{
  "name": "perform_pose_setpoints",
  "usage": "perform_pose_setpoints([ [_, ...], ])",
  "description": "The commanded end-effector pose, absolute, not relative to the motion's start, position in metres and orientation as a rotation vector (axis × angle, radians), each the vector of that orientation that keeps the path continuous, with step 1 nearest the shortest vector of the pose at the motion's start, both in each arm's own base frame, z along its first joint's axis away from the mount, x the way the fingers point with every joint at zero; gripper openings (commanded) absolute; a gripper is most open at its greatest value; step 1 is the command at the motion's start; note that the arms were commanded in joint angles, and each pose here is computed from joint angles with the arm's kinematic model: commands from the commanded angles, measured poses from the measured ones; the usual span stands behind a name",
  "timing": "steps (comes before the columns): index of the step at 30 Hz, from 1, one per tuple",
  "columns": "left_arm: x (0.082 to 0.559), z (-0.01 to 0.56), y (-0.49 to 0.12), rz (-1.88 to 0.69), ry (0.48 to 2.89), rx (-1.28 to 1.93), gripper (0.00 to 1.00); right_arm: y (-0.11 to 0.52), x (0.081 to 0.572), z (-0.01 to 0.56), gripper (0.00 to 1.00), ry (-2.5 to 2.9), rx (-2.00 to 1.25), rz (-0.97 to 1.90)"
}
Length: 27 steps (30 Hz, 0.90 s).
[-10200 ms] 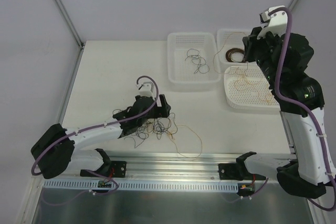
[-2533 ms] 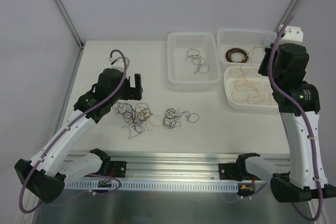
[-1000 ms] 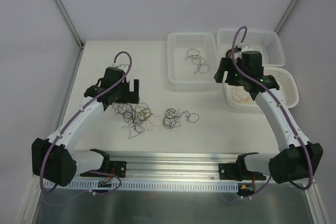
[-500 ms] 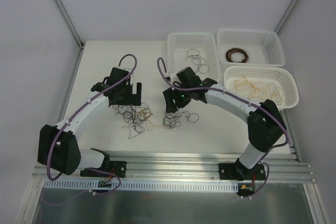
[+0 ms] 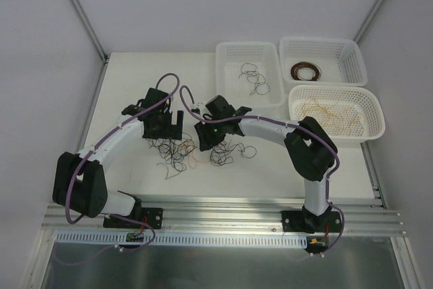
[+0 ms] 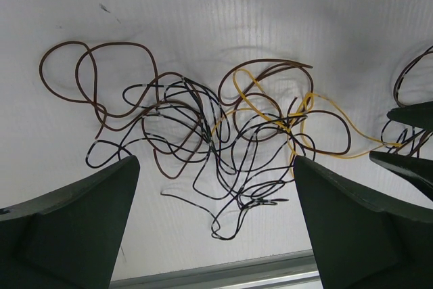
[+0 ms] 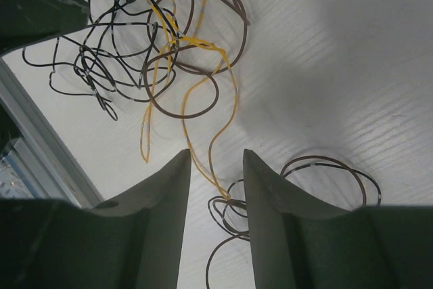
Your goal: Untangle the cables
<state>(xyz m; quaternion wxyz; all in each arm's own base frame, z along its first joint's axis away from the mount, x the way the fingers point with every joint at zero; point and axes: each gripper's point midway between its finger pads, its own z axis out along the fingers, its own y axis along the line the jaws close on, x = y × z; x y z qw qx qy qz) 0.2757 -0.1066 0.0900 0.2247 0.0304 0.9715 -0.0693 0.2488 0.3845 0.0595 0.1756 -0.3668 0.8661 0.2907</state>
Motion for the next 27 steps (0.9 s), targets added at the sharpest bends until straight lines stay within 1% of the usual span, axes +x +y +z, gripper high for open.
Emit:
perform_pose_setpoints([
  [1,0.278,0.094,-0.104,-0.19,2.693,0.068,0.99,0.398,0.25,0.065,0.39,2.407,-1.031,0.895],
  [3,0.278,0.093,-0.104,-0.187,2.703,0.067,0.99,0.398,0.248,0.06,0.37,2.418,-1.035,0.899],
  [6,0.278,0.092,-0.105,-0.185,2.712,0.069,0.99,0.394,0.246,0.056,0.29,2.429,-1.026,0.891],
  [7,0.277,0.09,-0.105,-0.185,2.718,0.07,0.99,0.394,0.247,0.058,0.24,2.423,-1.022,0.889],
  [9,0.277,0.091,-0.105,-0.186,2.717,0.07,0.99,0.392,0.246,0.063,0.19,2.411,-1.029,0.887],
  [10,0.277,0.09,-0.105,-0.185,2.718,0.07,0.99,0.391,0.246,0.065,0.13,2.407,-1.033,0.884],
  [12,0.277,0.09,-0.105,-0.187,2.72,0.07,0.99,0.39,0.247,0.07,0.08,2.399,-1.04,0.877],
  [13,0.277,0.089,-0.105,-0.186,2.723,0.071,0.99,0.387,0.247,0.078,0.02,2.386,-1.034,0.871],
  [16,0.276,0.087,-0.105,-0.184,2.732,0.071,0.99,0.385,0.249,0.087,0.01,2.368,-1.019,0.876],
  [19,0.276,0.085,-0.106,-0.189,2.744,0.073,0.99,0.38,0.251,0.116,0.01,2.307,-1.007,0.873],
  [20,0.275,0.084,-0.107,-0.193,2.751,0.075,0.99,0.38,0.253,0.138,0.01,2.259,-0.997,0.878],
  [22,0.275,0.083,-0.107,-0.196,2.756,0.073,0.99,0.377,0.252,0.156,0.01,2.231,-0.997,0.87],
  [23,0.275,0.082,-0.107,-0.195,2.762,0.072,0.99,0.376,0.252,0.179,0.01,2.178,-0.992,0.881],
  [26,0.274,0.079,-0.108,-0.196,2.774,0.073,0.99,0.372,0.248,0.211,0.01,2.108,-0.984,0.903],
  [27,0.274,0.078,-0.108,-0.199,2.779,0.071,0.99,0.369,0.246,0.23,0.01,2.062,-0.971,0.911],
])
